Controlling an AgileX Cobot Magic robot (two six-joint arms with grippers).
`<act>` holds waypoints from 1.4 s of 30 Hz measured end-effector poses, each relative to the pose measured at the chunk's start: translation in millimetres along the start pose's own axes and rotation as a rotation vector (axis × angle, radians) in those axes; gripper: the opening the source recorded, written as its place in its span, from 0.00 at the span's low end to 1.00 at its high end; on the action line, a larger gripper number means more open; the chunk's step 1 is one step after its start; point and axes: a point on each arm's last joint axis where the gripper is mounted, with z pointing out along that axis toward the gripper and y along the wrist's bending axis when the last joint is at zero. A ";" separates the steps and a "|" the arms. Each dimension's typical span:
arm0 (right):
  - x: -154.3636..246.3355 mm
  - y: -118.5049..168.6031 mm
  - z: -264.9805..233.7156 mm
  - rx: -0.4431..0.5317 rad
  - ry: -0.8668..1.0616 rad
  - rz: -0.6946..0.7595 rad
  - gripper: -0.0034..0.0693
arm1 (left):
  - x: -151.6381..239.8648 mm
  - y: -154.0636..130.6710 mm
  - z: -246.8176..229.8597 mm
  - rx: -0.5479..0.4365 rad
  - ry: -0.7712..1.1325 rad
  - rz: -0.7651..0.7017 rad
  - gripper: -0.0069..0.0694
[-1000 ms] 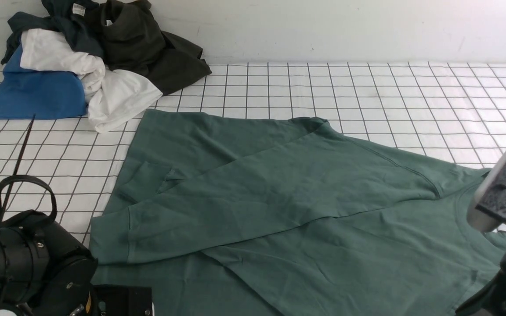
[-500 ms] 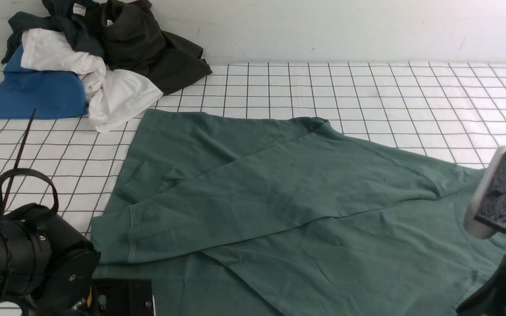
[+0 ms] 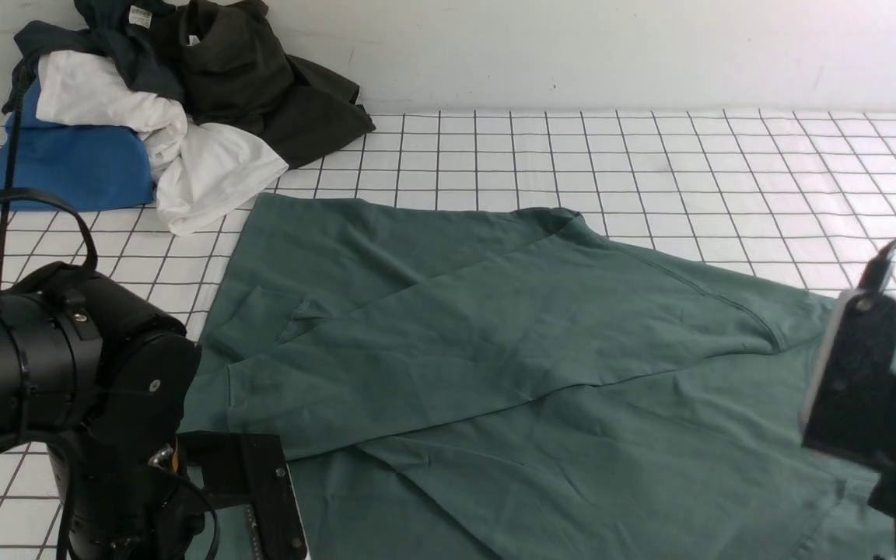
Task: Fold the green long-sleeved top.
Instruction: Use both arms simultaneously to clamp the lower edge of the clothing fabric
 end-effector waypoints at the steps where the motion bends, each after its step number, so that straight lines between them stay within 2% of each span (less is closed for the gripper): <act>1: -1.8 -0.1 10.6 -0.005 0.025 -0.015 0.78 | -0.1 -0.2 0.0 0.002 -0.001 -0.001 0.09; 9: -25.1 -6.6 62.0 0.029 0.009 -0.101 0.80 | -1.3 -0.5 -0.2 0.006 -0.013 -0.007 0.09; 22: -31.5 -9.9 105.6 -0.035 0.123 -0.123 0.80 | -4.5 -1.7 -0.4 0.020 -0.049 -0.024 0.10; 33: -28.3 -19.9 110.5 -0.020 0.112 -0.088 0.80 | -2.6 -3.4 -0.3 0.039 -0.028 -0.024 0.11; 38: -31.9 -23.5 115.4 0.015 0.090 -0.132 0.80 | -2.7 -3.5 -0.3 0.040 -0.028 -0.025 0.11; 42: -32.9 -24.0 121.3 0.006 0.114 -0.145 0.80 | -2.7 -3.5 -0.3 0.040 -0.029 -0.025 0.11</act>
